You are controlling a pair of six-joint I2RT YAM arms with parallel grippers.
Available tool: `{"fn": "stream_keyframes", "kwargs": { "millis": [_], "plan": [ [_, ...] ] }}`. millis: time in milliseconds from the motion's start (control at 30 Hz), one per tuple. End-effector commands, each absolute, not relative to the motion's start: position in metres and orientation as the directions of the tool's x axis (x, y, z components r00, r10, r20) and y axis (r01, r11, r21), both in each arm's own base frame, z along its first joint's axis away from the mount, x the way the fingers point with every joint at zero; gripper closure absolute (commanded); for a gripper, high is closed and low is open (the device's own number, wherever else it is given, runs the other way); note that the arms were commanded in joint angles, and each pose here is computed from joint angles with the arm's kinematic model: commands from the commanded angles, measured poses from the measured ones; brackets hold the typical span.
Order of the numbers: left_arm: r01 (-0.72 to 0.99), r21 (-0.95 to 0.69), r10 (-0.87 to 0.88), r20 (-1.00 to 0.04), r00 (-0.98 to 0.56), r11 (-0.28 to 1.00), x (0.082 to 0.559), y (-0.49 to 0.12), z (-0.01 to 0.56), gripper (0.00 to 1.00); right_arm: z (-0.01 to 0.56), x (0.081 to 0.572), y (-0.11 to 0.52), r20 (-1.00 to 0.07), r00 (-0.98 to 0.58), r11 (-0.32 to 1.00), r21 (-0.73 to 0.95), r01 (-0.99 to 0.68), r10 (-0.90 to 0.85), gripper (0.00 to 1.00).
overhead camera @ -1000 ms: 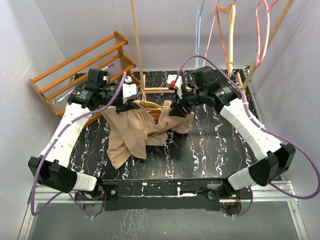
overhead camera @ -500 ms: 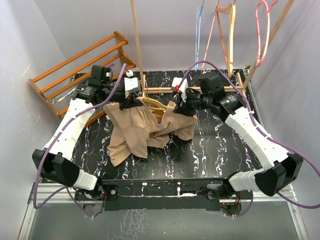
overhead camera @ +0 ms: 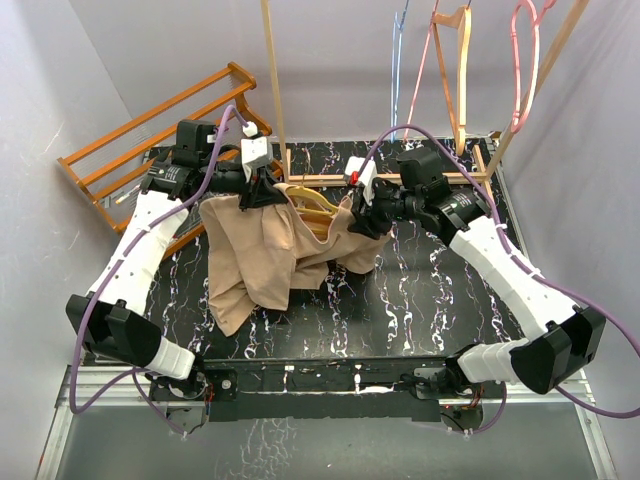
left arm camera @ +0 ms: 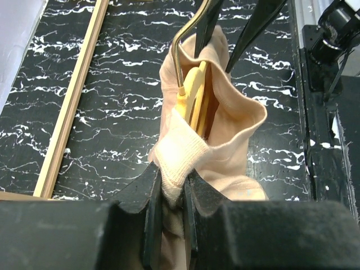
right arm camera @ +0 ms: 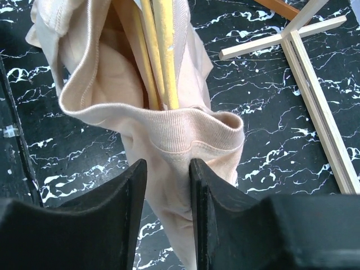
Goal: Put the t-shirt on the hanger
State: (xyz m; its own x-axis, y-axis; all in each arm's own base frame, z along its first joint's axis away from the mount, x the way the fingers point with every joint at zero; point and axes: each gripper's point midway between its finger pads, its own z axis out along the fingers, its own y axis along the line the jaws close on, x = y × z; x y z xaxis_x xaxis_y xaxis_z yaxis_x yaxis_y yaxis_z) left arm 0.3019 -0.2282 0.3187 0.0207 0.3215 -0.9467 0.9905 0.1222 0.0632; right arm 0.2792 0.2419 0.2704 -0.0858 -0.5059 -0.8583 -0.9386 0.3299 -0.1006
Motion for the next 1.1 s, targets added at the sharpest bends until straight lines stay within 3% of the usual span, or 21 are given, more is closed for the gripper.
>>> {"fn": "stream_keyframes", "kwargs": {
  "millis": [0, 267, 433, 533, 600, 767, 1067],
  "plan": [
    [0.982, 0.169, 0.209, -0.967, 0.149, 0.083, 0.300, -0.234, 0.369, 1.00, 0.275, 0.273, 0.251, -0.866, -0.078, 0.277, -0.071, -0.958, -0.495, 0.64],
    [0.981, 0.136, 0.193, -0.975, 0.107, 0.139, 0.316, -0.236, 0.370, 1.00, 0.282, 0.271, 0.240, -0.871, -0.070, 0.341, -0.116, -0.933, -0.487, 0.91],
    [0.988, 0.093, 0.149, -0.986, 0.075, 0.120, 0.314, -0.241, 0.376, 1.00, 0.296, 0.263, 0.242, -0.889, -0.053, 0.328, -0.112, -0.938, -0.456, 0.92],
    [0.994, 0.060, 0.119, -0.992, 0.050, 0.089, 0.308, -0.243, 0.380, 1.00, 0.299, 0.261, 0.246, -0.896, -0.043, 0.317, -0.111, -0.942, -0.441, 0.88],
    [0.997, 0.037, 0.098, -0.995, 0.030, 0.064, 0.304, -0.246, 0.383, 1.00, 0.300, 0.264, 0.249, -0.900, -0.032, 0.316, -0.119, -0.941, -0.435, 0.73],
    [1.000, -0.002, 0.079, -0.997, -0.005, 0.029, 0.295, -0.247, 0.384, 1.00, 0.296, 0.276, 0.256, -0.902, -0.019, 0.316, -0.131, -0.940, -0.431, 0.54],
    [0.999, -0.029, 0.076, -0.997, -0.026, -0.030, 0.277, -0.245, 0.386, 1.00, 0.293, 0.302, 0.267, -0.910, 0.031, 0.332, -0.182, -0.925, -0.412, 0.52]
  ]
}}
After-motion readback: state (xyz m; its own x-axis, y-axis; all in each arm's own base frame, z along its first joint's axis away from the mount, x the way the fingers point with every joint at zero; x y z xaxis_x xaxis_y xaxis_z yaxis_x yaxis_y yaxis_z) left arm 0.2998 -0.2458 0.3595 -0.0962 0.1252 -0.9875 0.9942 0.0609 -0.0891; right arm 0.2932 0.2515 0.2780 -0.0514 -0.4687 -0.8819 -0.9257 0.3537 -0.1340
